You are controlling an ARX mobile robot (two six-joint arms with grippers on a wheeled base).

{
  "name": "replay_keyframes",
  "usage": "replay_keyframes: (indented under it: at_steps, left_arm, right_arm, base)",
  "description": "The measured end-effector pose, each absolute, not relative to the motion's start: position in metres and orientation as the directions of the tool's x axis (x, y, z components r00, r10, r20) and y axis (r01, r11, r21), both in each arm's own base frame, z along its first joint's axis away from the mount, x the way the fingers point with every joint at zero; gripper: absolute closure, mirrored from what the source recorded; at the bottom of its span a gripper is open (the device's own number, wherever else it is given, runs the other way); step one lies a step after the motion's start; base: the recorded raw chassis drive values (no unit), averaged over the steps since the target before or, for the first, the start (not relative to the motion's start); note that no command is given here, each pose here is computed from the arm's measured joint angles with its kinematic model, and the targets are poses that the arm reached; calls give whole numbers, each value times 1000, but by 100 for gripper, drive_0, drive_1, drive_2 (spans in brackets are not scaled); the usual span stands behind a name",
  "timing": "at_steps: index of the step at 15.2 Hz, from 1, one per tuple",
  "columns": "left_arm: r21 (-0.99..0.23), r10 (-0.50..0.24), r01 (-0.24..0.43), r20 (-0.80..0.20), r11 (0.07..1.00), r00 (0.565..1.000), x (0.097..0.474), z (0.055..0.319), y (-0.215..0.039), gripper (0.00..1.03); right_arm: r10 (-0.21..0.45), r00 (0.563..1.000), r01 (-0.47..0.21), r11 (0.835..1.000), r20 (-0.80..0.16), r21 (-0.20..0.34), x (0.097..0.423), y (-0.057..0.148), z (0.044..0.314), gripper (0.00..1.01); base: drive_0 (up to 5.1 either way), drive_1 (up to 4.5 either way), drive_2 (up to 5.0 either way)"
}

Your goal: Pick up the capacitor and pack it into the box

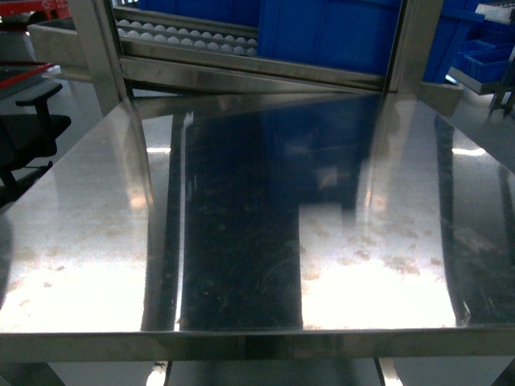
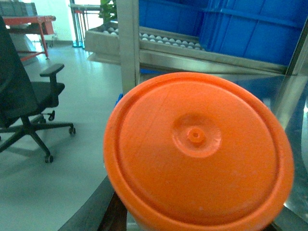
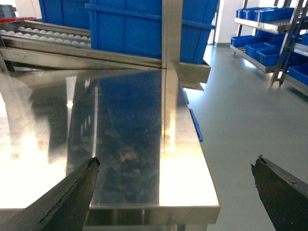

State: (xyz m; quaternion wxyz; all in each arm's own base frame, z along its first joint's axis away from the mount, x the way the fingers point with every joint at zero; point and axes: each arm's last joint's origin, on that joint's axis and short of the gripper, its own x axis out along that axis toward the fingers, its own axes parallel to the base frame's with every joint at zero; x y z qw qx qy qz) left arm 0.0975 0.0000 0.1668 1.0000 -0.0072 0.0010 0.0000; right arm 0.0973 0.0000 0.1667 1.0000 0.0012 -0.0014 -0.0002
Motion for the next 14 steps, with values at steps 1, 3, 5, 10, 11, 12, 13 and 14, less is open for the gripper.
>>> replay_keyframes:
  at_steps: [1, 3, 5, 10, 11, 12, 13, 14]
  left_arm:
    - [-14, 0, 0, -3, 1000, 1000, 98, 167, 0, 59]
    - [-12, 1, -1, -3, 1000, 1000, 98, 167, 0, 59]
    - [-10, 0, 0, -4, 1000, 1000, 98, 167, 0, 59]
    - [-10, 0, 0, -4, 1000, 1000, 98, 167, 0, 59]
    - [-10, 0, 0, -4, 1000, 1000, 98, 167, 0, 59]
    - [-9, 0, 0, -4, 1000, 1000, 98, 167, 0, 59]
    - [-9, 0, 0, -4, 1000, 1000, 98, 167, 0, 59]
    - [-7, 0, 0, -4, 1000, 1000, 98, 167, 0, 59]
  right_arm:
    - [0, 1000, 0, 1000, 2, 2, 97, 0, 167, 3]
    - [0, 1000, 0, 1000, 2, 2, 97, 0, 167, 3]
    - [0, 1000, 0, 1000, 1, 2, 97, 0, 167, 3]
    - [-1, 1000, 1, 1000, 2, 3, 97, 0, 167, 3]
    - [0, 1000, 0, 1000, 1, 3, 97, 0, 167, 3]
    - [0, 1000, 0, 1000, 1, 3, 97, 0, 167, 3]
    - [0, 1000, 0, 1000, 1, 3, 97, 0, 167, 3]
    - [0, 1000, 0, 1000, 1, 3, 97, 0, 167, 3]
  base:
    - [0, 0, 0]
    - [0, 0, 0]
    - [0, 0, 0]
    - [0, 0, 0]
    - [0, 0, 0]
    - [0, 0, 0]
    - [0, 0, 0]
    - [0, 0, 0]
